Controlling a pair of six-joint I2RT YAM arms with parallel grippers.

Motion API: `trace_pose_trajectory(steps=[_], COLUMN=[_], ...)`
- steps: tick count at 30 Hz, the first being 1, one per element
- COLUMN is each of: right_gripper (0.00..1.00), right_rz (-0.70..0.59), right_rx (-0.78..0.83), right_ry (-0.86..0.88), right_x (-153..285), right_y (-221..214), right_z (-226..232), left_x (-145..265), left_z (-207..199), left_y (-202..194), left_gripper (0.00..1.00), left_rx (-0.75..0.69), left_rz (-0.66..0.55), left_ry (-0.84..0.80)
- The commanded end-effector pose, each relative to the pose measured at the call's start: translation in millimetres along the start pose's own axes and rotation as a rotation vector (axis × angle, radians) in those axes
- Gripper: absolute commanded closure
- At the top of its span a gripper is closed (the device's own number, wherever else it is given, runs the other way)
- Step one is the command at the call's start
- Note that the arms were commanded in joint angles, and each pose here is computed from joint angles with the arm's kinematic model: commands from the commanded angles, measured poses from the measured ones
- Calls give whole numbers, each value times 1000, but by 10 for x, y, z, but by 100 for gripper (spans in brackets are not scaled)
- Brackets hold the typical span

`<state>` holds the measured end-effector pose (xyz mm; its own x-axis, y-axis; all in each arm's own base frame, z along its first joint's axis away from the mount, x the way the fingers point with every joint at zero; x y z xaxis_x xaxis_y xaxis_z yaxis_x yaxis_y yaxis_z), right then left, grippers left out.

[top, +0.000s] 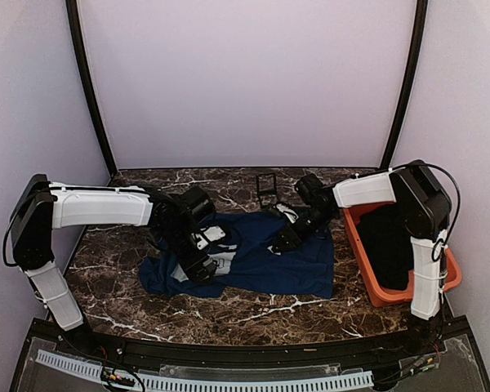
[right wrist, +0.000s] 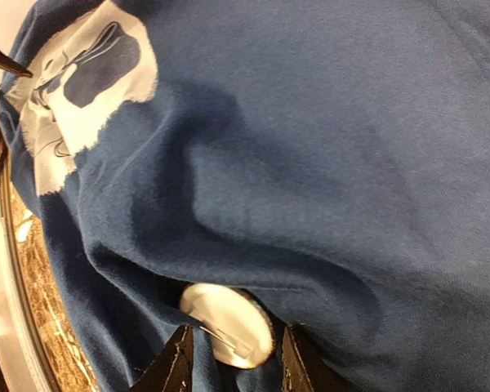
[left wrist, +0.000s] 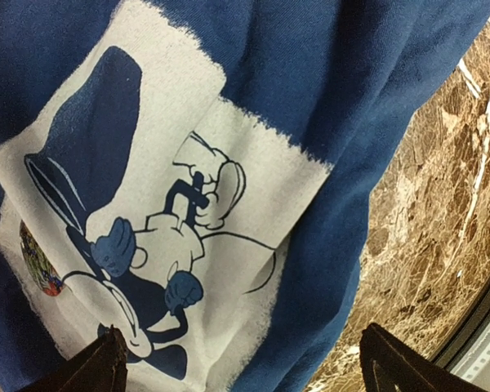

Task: Pin the brooch onto the clothing
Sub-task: Smooth out the clothing with brooches at the center of the board.

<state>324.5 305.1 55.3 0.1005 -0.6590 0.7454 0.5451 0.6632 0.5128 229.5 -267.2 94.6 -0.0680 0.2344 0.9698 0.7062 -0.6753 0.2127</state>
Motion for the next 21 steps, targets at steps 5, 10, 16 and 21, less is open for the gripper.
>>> trace_pose_trajectory(steps=[5, 10, 16, 21], right_gripper=[67, 83, 98, 100], right_rz=[9, 9, -3, -12], right_rx=[-2, -9, -8, -6], right_ry=[111, 116, 123, 128], right_x=[-145, -167, -148, -115], right_y=[-94, -91, -55, -56], right_z=[141, 129, 138, 164], left_x=[-59, -57, -43, -57], left_z=[-4, -10, -2, -6], left_y=[-71, -75, -95, -95], left_gripper=[1, 1, 1, 1], left_rx=[-5, -5, -6, -7], left_rz=[28, 25, 25, 26], left_ry=[4, 2, 11, 8])
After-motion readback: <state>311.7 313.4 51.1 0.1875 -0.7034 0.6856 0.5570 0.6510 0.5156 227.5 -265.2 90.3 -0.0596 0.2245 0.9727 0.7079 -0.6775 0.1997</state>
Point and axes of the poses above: each gripper's point midway between its finger pads, its own x axis back along the fingers, its own z axis along the line the jaws close on, y = z × x, the point moved 3 cm from there along x, back along the fingers, and after that the axes turned 10 degrees about x, right-handed, at the moved point
